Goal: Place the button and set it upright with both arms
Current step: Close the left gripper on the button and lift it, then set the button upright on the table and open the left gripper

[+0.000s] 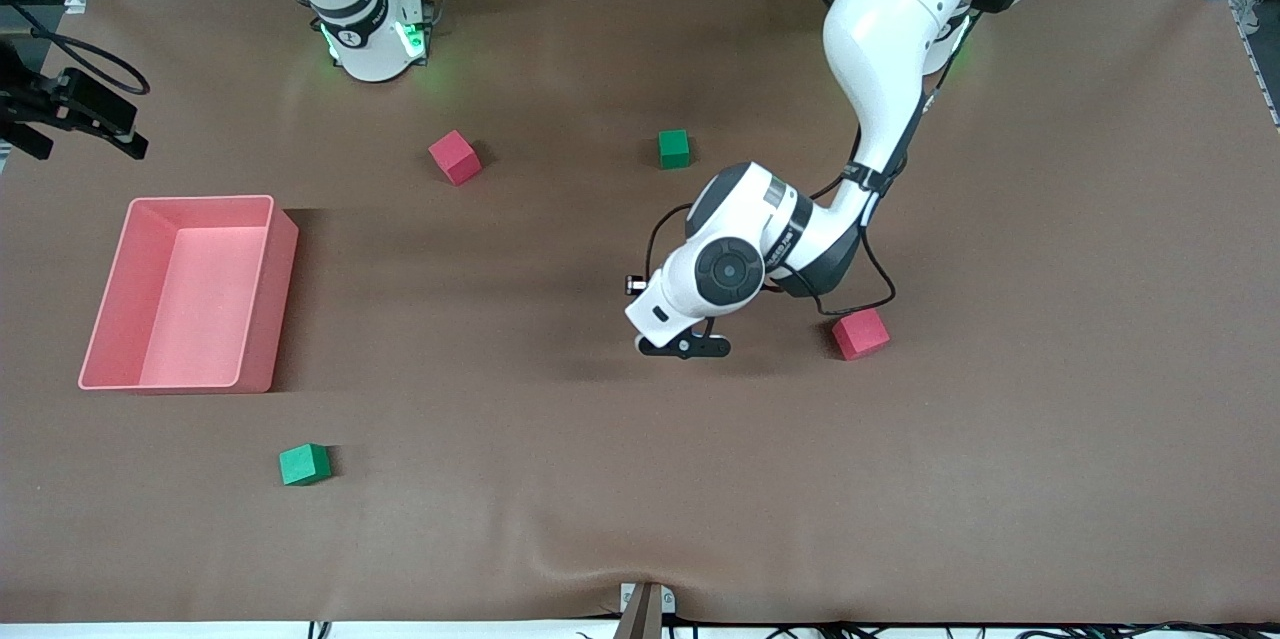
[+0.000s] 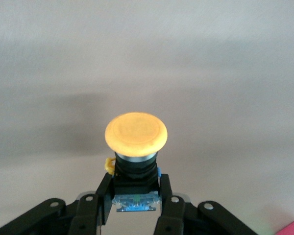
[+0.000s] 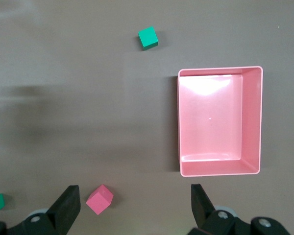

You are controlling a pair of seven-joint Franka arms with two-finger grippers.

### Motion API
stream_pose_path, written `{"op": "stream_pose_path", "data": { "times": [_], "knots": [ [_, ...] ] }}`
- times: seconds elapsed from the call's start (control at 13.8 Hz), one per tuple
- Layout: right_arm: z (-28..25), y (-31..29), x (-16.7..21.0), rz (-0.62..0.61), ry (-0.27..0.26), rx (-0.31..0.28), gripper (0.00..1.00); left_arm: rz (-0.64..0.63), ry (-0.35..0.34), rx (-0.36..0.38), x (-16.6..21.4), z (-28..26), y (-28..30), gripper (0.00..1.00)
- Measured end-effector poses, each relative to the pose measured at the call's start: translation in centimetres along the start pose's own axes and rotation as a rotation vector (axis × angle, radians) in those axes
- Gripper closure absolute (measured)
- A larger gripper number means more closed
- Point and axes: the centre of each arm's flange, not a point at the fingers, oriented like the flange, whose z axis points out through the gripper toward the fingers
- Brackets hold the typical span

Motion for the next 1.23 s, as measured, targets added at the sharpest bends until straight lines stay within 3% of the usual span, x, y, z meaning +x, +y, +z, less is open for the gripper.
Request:
{"op": "stream_pose_path", "data": {
  "times": [0.51, 1.23],
  "knots": [
    [0.1, 0.8, 0.0, 0.015, -0.007, 0.0, 0.0, -0.035, 0.25, -0.038, -0.8, -0.8, 4.2, 0.59],
    [0.2, 0.8, 0.1, 0.014, -0.009, 0.001, 0.0, 0.013, 0.605, 0.048, -5.2, -0.7, 10.2, 0.59]
  ]
}}
